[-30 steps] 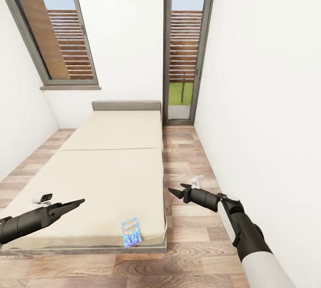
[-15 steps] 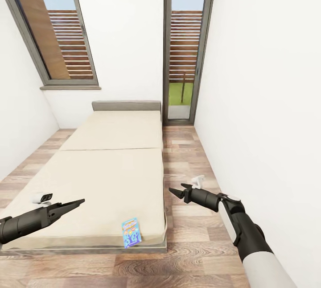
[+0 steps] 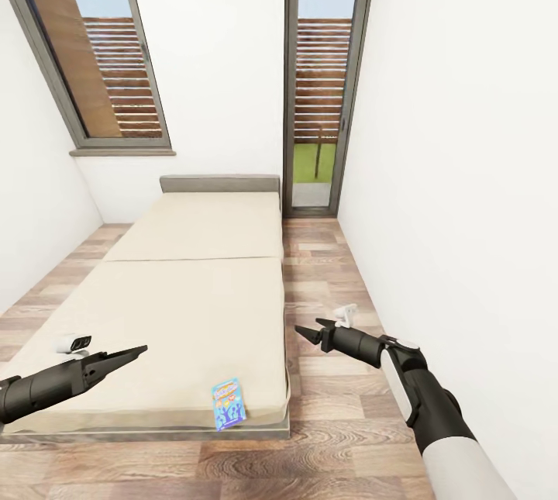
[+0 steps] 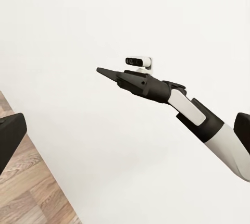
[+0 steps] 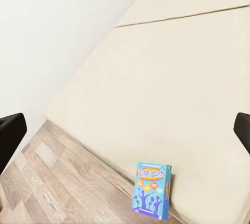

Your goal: Put all the toys in the child's room - the three board games (two on the bed and one on the table), the two jigsaw puzzles on the table, and the tennis ball on the table - inside the toy box on the table in the child's room.

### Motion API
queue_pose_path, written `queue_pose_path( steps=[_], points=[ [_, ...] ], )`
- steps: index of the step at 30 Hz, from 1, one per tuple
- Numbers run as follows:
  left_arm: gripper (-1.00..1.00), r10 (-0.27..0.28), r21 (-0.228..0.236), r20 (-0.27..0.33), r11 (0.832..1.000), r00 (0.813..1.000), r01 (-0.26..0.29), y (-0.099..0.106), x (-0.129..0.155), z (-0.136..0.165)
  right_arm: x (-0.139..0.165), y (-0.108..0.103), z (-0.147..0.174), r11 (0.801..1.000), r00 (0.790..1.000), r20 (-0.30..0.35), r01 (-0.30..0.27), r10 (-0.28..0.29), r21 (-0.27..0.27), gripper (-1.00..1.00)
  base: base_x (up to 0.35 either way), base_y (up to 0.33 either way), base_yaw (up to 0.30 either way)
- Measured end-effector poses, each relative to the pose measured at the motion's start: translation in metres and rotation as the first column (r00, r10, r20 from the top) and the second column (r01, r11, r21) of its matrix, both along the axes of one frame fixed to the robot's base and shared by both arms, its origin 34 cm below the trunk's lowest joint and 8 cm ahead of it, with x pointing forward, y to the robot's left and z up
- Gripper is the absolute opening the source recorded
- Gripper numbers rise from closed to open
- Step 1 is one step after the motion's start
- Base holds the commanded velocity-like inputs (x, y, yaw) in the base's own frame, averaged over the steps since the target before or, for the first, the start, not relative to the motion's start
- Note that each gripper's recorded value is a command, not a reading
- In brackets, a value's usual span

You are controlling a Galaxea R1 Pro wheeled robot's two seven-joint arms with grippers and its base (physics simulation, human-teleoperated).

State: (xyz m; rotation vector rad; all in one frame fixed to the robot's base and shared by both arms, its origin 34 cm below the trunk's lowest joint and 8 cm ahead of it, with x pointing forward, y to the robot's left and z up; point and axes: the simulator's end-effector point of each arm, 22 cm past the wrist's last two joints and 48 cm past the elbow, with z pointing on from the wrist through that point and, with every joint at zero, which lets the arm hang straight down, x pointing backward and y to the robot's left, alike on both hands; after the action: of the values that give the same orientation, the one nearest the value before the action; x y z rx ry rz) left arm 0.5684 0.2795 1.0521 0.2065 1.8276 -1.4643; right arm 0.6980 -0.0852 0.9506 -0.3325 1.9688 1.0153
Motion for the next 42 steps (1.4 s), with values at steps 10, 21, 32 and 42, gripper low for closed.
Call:
queue_pose_path(
  steps=[10,21,32,42],
  points=[
    [1.0,0.0,0.0,0.009,1.0,1.0,0.0,0.0,-0.001,0.004,0.0,0.0,0.006,1.0,1.0,0.012,0.0,0.0,0.001,1.0,0.0,-0.113,0.0],
    [1.0,-0.001,-0.002,0.027,1.0,1.0,0.001,0.0,-0.003,0.012,0.001,0.001,0.017,1.0,0.999,0.039,0.0,0.0,0.0,1.0,0.0,-0.025,0.0],
    [1.0,-0.002,-0.002,0.046,1.0,0.999,0.002,0.0,-0.004,0.02,0.002,0.001,0.029,1.0,0.997,0.072,0.002,-0.002,-0.001,1.0,-0.005,0.0,0.0],
    [1.0,-0.001,0.0,0.062,1.0,0.998,0.001,0.0,-0.006,0.027,0.002,0.0,0.038,1.0,0.996,0.089,0.003,-0.003,-0.001,1.0,-0.072,0.0,0.006]
  ],
)
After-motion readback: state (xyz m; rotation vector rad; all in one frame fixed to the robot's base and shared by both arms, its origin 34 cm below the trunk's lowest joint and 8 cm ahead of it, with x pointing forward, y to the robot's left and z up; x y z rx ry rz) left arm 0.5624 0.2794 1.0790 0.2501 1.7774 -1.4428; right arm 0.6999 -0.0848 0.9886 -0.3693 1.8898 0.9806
